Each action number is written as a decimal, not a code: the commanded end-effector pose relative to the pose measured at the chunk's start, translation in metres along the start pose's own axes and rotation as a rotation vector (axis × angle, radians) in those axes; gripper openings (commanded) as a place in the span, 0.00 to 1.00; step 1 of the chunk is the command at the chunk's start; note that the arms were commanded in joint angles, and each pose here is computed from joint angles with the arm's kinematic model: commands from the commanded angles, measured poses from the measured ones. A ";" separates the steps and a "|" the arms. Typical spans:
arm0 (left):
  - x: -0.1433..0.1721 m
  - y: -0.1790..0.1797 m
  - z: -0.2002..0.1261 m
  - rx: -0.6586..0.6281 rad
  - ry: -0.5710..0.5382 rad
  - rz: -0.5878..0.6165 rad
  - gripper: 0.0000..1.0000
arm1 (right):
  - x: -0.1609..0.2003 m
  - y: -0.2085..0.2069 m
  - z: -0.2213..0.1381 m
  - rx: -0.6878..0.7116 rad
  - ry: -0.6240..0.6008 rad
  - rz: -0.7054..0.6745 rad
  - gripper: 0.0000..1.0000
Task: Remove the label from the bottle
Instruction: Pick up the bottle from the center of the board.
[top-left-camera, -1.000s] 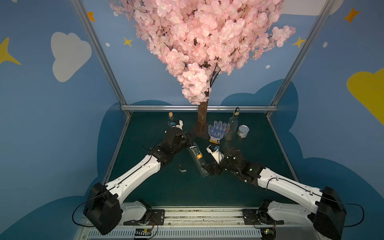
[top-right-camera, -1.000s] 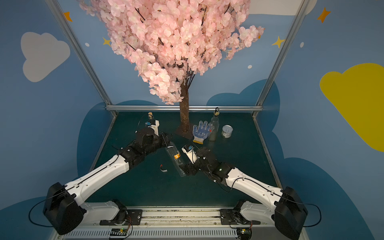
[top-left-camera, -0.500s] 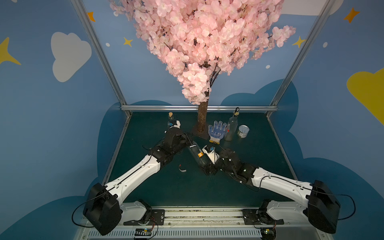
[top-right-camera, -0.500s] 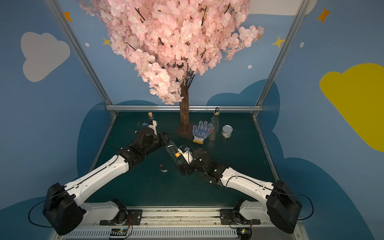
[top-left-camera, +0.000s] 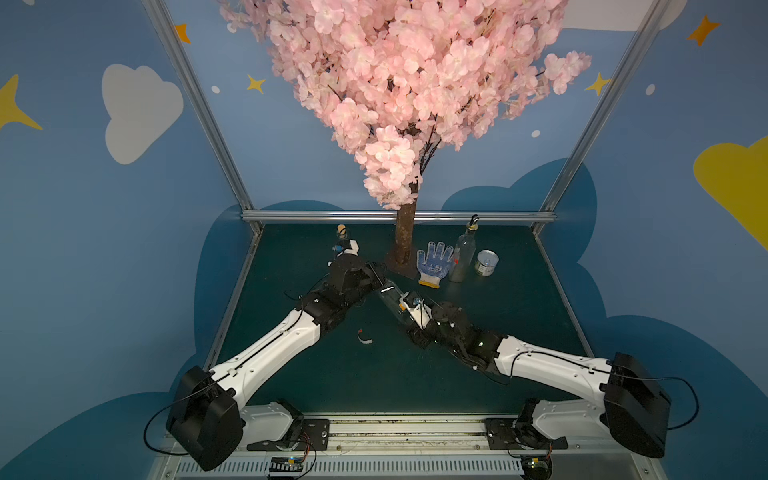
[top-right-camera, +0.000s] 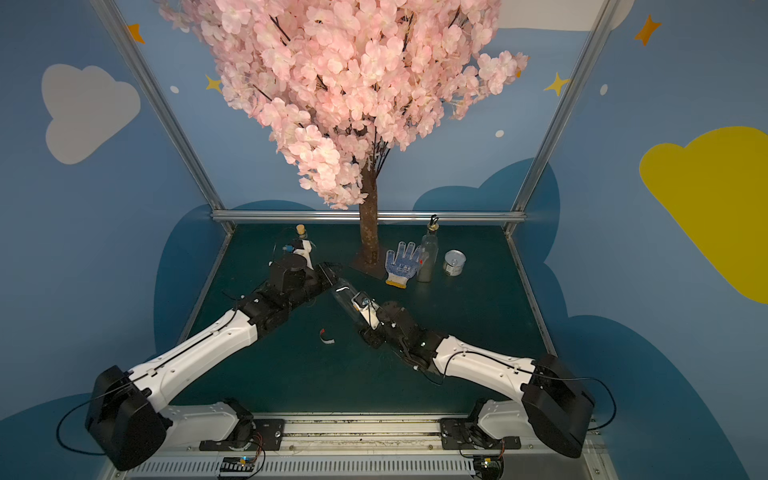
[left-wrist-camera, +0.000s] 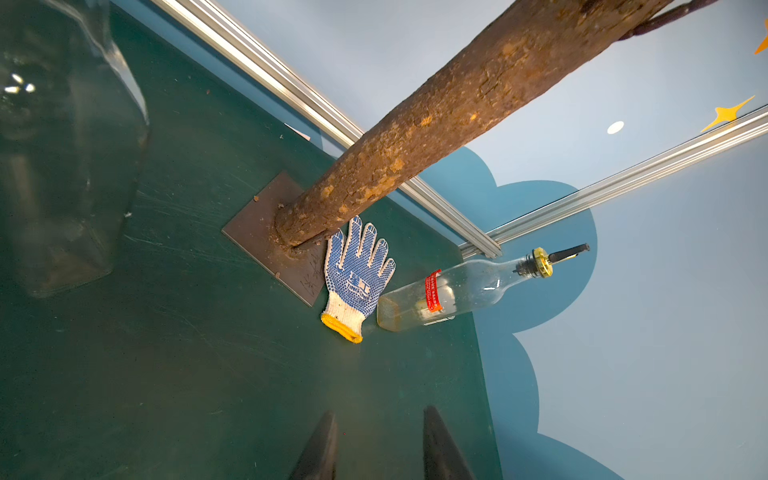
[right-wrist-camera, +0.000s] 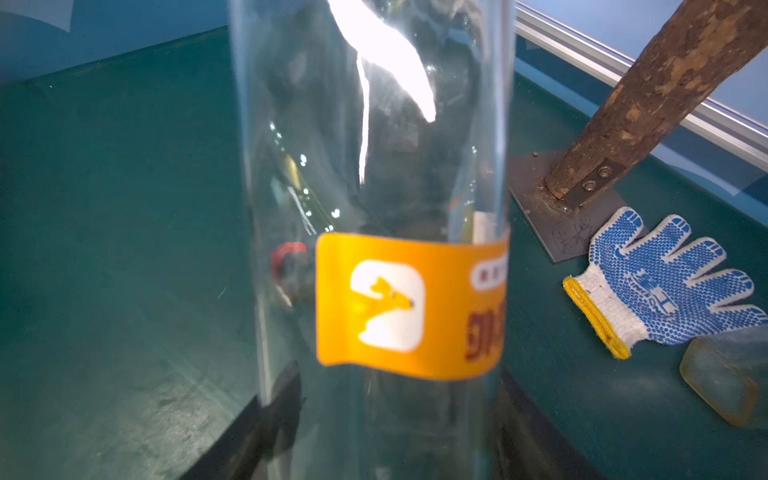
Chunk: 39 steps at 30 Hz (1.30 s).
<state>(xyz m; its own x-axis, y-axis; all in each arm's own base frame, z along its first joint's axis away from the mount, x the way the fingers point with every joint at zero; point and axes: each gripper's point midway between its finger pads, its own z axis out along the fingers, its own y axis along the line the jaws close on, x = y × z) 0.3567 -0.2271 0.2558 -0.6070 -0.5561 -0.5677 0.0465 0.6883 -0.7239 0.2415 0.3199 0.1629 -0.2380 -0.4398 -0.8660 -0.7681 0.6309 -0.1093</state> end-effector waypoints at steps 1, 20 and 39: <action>-0.015 -0.032 -0.013 0.126 -0.034 -0.052 0.02 | -0.002 -0.004 0.004 0.028 -0.017 0.010 0.59; 0.000 -0.056 -0.010 0.333 0.024 0.031 0.34 | -0.013 0.012 -0.009 -0.084 -0.039 0.018 0.00; -0.003 -0.056 -0.027 0.404 -0.021 0.133 0.06 | -0.023 0.032 -0.030 -0.309 -0.061 0.057 0.00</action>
<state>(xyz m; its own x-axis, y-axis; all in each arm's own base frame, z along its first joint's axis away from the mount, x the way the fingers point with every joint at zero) 0.3446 -0.2426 0.2816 -0.5739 -0.4938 -0.6533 0.3468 0.5761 -0.7402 0.2107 0.3211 0.1681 -0.2957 -0.4240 -0.8560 -0.8739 0.4821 0.0631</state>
